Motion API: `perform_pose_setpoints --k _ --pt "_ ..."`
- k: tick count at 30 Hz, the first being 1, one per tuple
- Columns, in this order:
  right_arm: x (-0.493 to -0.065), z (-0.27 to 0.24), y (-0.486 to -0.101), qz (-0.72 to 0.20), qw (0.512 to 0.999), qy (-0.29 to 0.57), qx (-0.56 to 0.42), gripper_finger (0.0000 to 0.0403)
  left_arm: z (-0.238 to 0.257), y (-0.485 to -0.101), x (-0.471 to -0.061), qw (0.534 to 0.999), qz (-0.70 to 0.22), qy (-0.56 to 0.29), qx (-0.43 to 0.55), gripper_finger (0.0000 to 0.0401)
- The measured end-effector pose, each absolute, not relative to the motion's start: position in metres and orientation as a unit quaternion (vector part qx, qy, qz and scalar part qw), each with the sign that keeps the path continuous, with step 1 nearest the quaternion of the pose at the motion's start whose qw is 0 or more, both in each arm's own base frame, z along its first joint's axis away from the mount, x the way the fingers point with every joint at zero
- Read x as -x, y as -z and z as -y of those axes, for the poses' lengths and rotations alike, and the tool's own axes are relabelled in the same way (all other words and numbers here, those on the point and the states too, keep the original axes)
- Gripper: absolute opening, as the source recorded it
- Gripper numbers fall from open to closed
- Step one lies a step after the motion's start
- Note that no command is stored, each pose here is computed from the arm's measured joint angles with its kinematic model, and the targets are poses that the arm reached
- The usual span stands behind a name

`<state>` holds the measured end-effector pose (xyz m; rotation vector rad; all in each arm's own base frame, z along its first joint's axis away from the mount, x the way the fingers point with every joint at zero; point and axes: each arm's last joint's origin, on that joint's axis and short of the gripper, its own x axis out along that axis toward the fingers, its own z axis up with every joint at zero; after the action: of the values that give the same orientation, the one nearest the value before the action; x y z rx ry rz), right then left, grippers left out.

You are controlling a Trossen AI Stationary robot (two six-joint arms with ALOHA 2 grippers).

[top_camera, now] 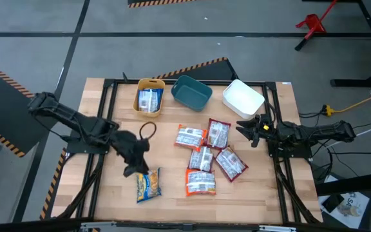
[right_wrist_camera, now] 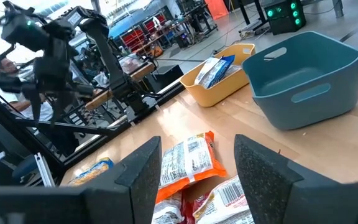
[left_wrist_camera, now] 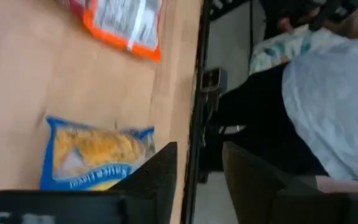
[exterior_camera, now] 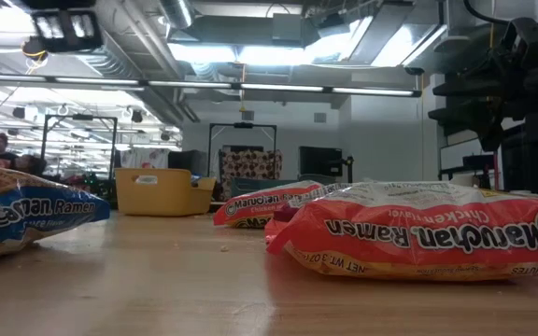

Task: Sort Maruchan noodles
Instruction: Put the blue noodle pack into the yellow bin

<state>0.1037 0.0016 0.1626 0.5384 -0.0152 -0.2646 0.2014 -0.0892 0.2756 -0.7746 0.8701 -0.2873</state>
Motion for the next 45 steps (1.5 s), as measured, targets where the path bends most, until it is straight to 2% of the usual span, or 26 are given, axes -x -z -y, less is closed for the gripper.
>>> perform_pose_setpoints --k 5,12,17,21,23,27,34,38,45 --pt "-0.104 -0.002 -0.163 0.008 0.953 0.131 -0.273 0.0191 0.110 -0.262 -0.203 0.817 -0.450 0.172 0.317 0.0173" --pt "-0.104 -0.002 -0.163 0.009 0.953 0.131 -0.274 0.0191 0.129 -0.231 -0.206 0.809 -0.515 0.203 0.198 0.0216" --pt "-0.104 -0.001 -0.163 0.012 0.952 0.138 -0.274 0.0191 0.133 -0.207 -0.206 0.801 -0.566 0.163 0.111 0.0236" --pt "-0.103 -0.001 -0.163 0.014 0.951 0.144 -0.274 0.0191 0.129 -0.189 -0.204 0.800 -0.596 0.054 0.048 0.0259" --pt "-0.103 -0.001 -0.163 0.014 0.950 0.144 -0.275 0.0191 0.126 -0.180 -0.203 0.782 -0.621 0.028 0.041 0.0266" --pt "-0.103 -0.001 -0.163 0.015 0.947 0.143 -0.286 0.0191 0.130 -0.176 -0.206 0.769 -0.634 0.052 0.064 0.0267" --pt "-0.103 -0.001 -0.163 0.015 0.948 0.143 -0.285 0.0191 0.131 -0.177 -0.209 0.783 -0.617 0.055 0.059 0.0266" --pt "-0.103 -0.001 -0.163 0.015 0.948 0.143 -0.284 0.0191 0.130 -0.178 -0.212 0.801 -0.596 0.024 0.051 0.0266" --pt "-0.103 -0.001 -0.163 0.015 0.948 0.143 -0.284 0.0191 0.128 -0.171 -0.206 0.786 -0.616 0.038 0.031 0.0280"
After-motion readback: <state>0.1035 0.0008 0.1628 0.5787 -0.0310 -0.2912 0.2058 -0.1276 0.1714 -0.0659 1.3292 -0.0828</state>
